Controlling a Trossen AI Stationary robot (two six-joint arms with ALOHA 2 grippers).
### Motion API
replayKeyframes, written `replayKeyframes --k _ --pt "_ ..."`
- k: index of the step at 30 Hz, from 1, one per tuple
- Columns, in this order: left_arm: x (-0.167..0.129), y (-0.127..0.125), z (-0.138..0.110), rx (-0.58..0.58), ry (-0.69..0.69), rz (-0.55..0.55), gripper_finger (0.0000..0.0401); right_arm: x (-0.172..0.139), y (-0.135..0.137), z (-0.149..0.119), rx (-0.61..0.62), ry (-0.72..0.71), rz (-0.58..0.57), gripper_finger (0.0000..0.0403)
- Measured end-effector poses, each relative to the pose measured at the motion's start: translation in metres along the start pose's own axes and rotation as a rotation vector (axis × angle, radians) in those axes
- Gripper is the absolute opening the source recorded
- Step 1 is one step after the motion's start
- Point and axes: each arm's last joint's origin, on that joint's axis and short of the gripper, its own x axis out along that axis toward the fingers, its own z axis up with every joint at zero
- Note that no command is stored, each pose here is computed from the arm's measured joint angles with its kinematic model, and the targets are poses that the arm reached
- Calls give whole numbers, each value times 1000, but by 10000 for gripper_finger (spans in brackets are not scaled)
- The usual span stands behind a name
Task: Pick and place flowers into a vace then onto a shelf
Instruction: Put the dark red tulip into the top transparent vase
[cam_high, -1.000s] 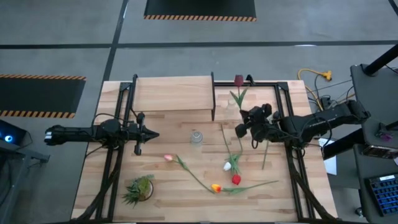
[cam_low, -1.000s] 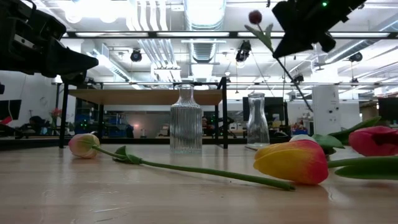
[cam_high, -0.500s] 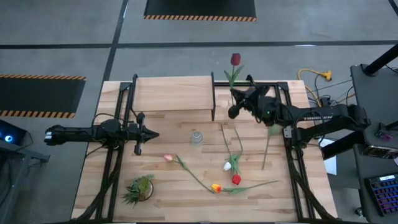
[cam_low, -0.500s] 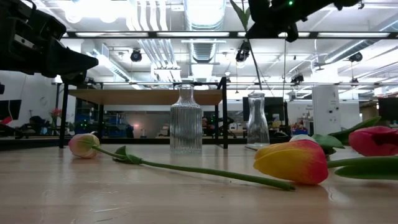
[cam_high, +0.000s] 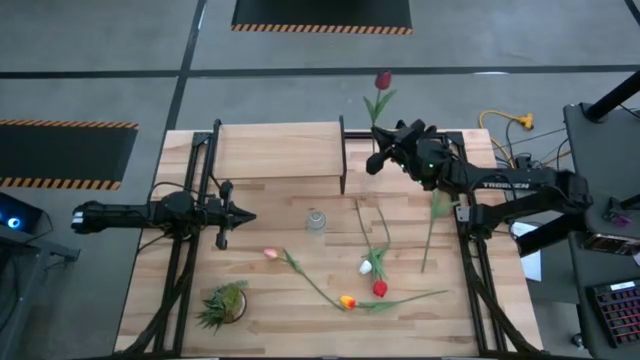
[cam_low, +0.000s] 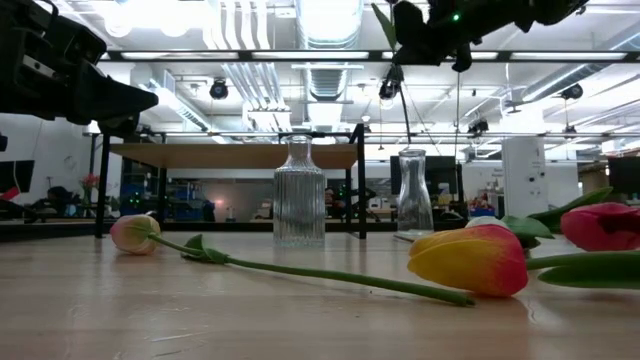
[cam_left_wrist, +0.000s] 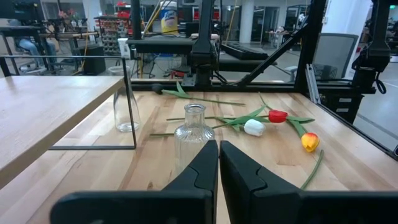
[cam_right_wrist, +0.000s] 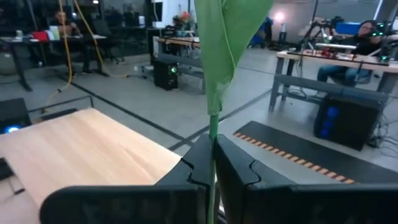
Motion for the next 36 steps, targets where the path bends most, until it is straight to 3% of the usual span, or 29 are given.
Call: replayKeyframes --k 22,36 --pt "0 0 0 0 0 0 0 33 15 -53 -51 162 -30 8" --pt "0 0 0 0 0 0 0 18 5 -67 -6 188 -44 9"
